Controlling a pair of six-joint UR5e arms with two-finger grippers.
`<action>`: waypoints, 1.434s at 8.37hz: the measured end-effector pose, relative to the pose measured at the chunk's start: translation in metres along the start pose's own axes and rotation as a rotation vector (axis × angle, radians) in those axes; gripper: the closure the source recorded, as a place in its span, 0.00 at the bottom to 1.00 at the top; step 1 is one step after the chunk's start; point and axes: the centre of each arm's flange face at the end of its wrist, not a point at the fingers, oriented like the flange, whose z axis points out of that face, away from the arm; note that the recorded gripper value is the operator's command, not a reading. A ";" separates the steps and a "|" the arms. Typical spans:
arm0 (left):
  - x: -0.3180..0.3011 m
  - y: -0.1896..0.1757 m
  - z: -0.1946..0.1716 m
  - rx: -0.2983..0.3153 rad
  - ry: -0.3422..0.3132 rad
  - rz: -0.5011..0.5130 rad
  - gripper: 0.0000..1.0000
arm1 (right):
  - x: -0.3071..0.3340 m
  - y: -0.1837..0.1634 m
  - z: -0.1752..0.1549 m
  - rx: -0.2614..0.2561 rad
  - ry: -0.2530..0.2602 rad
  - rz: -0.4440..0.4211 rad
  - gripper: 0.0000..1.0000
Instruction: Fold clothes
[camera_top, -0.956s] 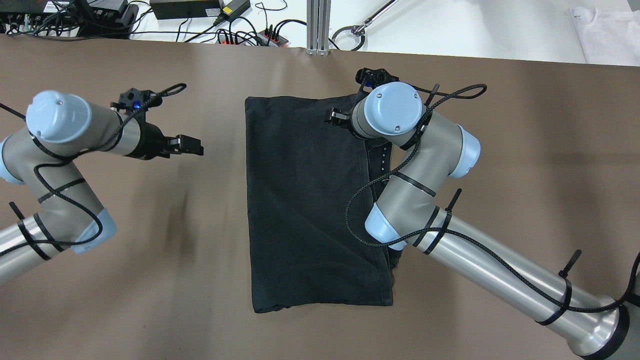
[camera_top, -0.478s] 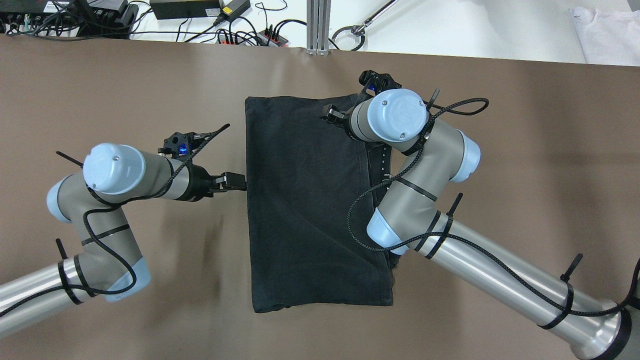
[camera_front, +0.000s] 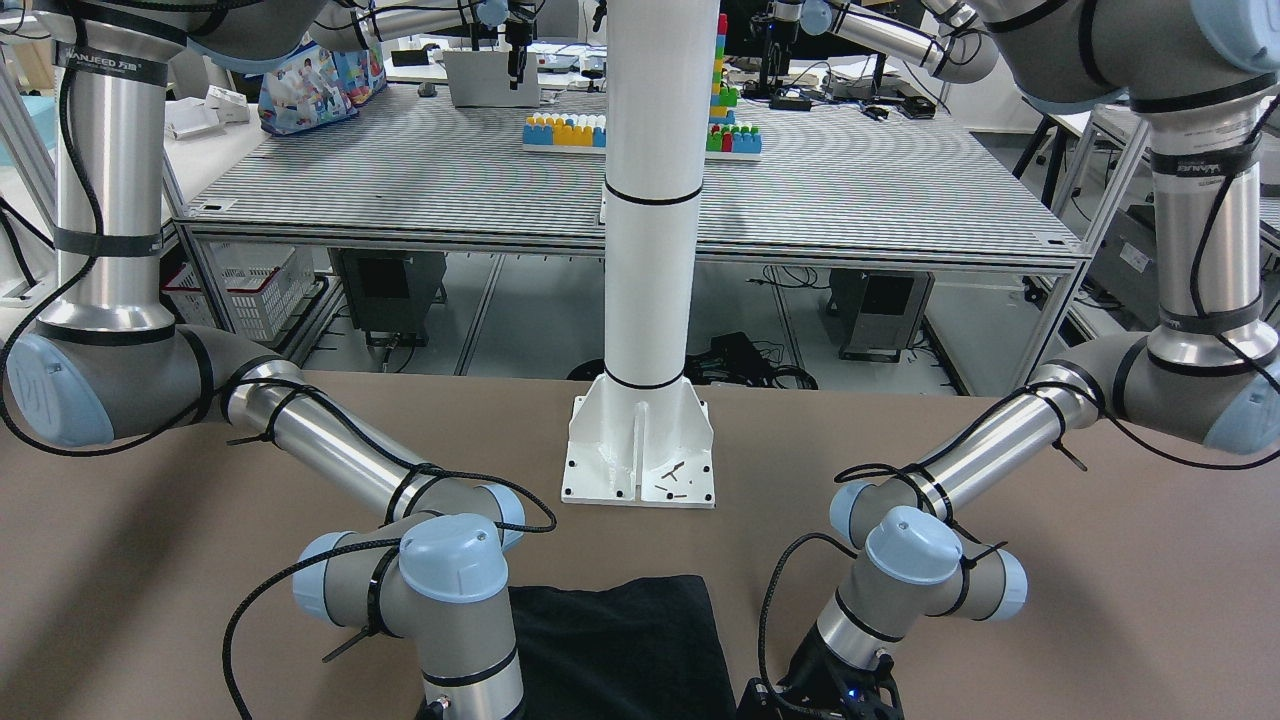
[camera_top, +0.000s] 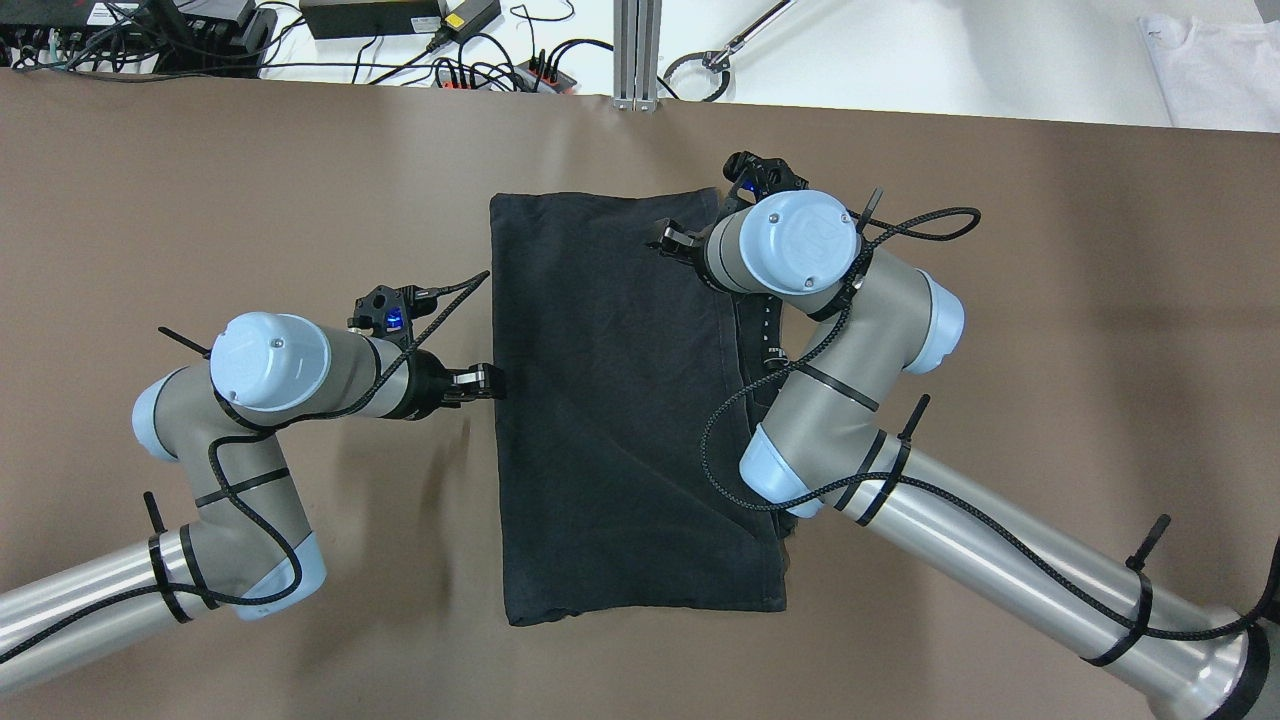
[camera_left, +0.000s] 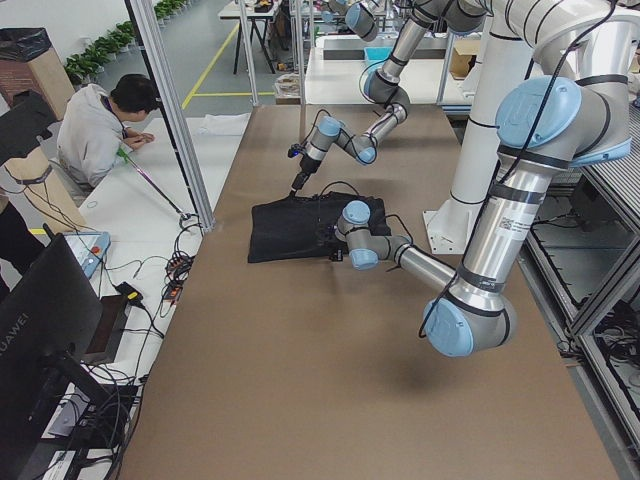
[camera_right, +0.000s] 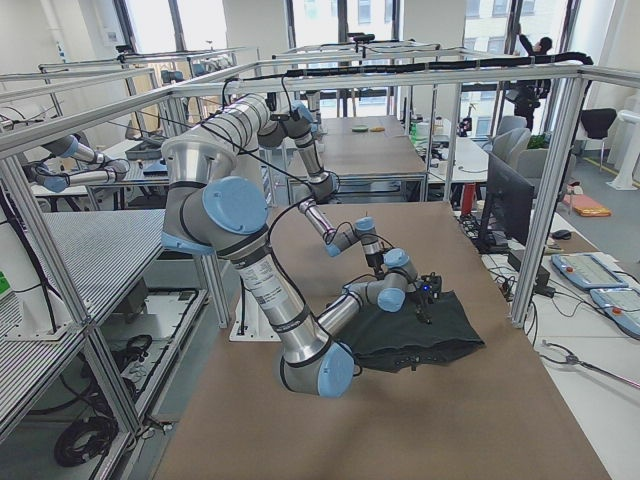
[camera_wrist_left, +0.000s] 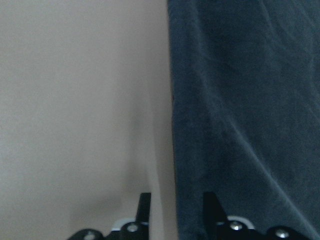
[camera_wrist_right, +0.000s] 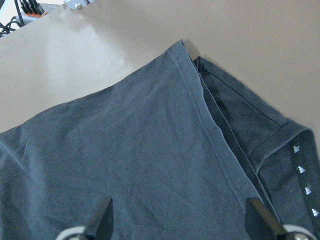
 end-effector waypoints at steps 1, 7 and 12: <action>0.001 0.006 0.004 -0.009 -0.002 0.004 0.58 | 0.002 0.000 0.001 -0.001 0.002 -0.001 0.07; 0.014 0.016 0.016 -0.027 0.001 0.016 0.85 | 0.015 0.002 0.006 -0.001 -0.004 -0.008 0.07; 0.017 0.027 0.023 -0.001 -0.008 0.030 1.00 | 0.017 0.006 0.008 -0.003 -0.009 -0.011 0.07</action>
